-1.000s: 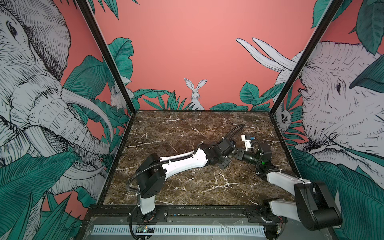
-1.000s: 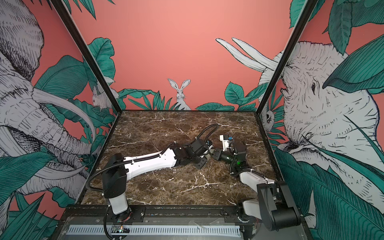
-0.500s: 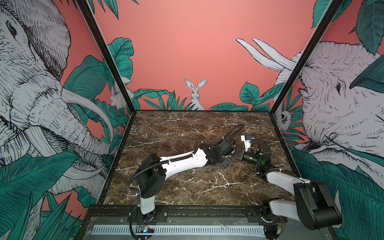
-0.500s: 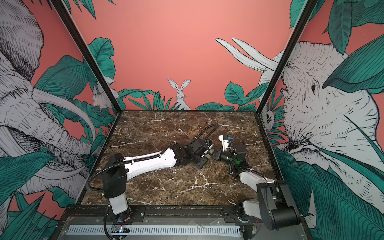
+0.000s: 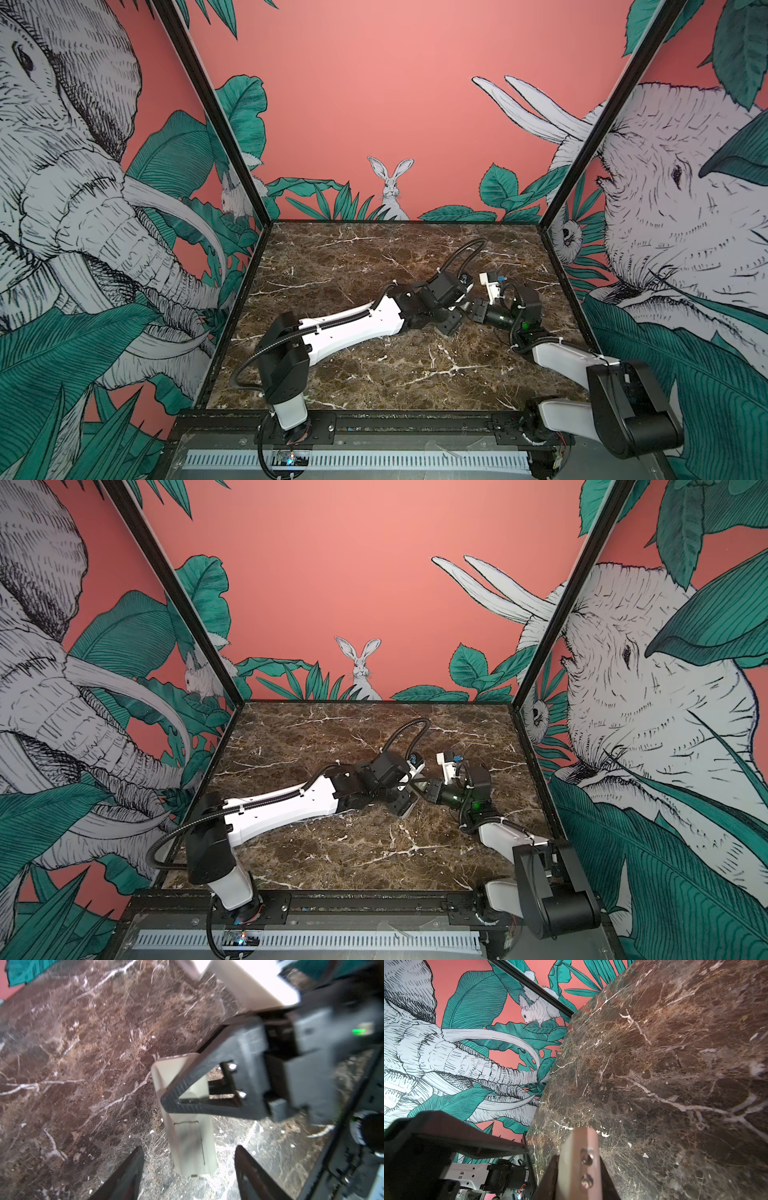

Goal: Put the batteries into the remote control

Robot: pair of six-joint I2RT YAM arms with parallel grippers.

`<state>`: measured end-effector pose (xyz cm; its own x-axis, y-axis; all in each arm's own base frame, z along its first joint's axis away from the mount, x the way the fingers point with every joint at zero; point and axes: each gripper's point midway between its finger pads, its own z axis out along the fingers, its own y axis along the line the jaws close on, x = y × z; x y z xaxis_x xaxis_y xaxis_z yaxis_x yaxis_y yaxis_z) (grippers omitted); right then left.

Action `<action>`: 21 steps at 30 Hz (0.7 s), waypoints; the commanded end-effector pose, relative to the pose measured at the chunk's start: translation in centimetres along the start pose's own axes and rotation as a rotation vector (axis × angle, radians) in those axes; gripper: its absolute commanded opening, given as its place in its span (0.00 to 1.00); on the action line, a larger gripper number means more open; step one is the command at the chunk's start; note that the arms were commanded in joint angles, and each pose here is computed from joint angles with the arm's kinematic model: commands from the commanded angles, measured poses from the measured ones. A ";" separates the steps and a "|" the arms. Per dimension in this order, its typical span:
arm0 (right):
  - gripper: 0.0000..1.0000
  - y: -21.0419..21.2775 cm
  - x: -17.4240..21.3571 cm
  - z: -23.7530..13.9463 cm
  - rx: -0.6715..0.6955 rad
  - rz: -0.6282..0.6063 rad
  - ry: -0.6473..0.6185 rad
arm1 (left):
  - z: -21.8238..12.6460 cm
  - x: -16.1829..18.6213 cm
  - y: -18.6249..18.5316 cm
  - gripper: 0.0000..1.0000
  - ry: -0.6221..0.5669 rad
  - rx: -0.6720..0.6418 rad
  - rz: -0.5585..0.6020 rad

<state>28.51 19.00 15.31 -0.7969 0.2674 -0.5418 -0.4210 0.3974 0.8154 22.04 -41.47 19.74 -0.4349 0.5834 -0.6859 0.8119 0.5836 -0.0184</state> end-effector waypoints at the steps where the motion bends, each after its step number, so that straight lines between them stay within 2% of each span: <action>1: 0.00 2.3 -1.3 0.3 -0.081 -0.056 0.005 | -3.4 -0.3 -0.5 0.72 -0.047 0.052 0.049; 10: 0.00 4.2 -1.2 0.2 -0.169 -0.043 0.055 | -6.7 2.9 1.3 0.76 -0.097 0.124 -0.029; 21: 0.00 6.6 -1.5 0.6 -0.262 -0.070 0.089 | -7.0 5.0 0.2 0.77 -0.141 0.208 -0.012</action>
<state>27.26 21.07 19.02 -0.8276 0.1799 -0.5316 -0.4898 0.2311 0.8407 17.77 -33.89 19.95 -0.4326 0.5244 -0.7334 0.8552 0.4961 -0.1497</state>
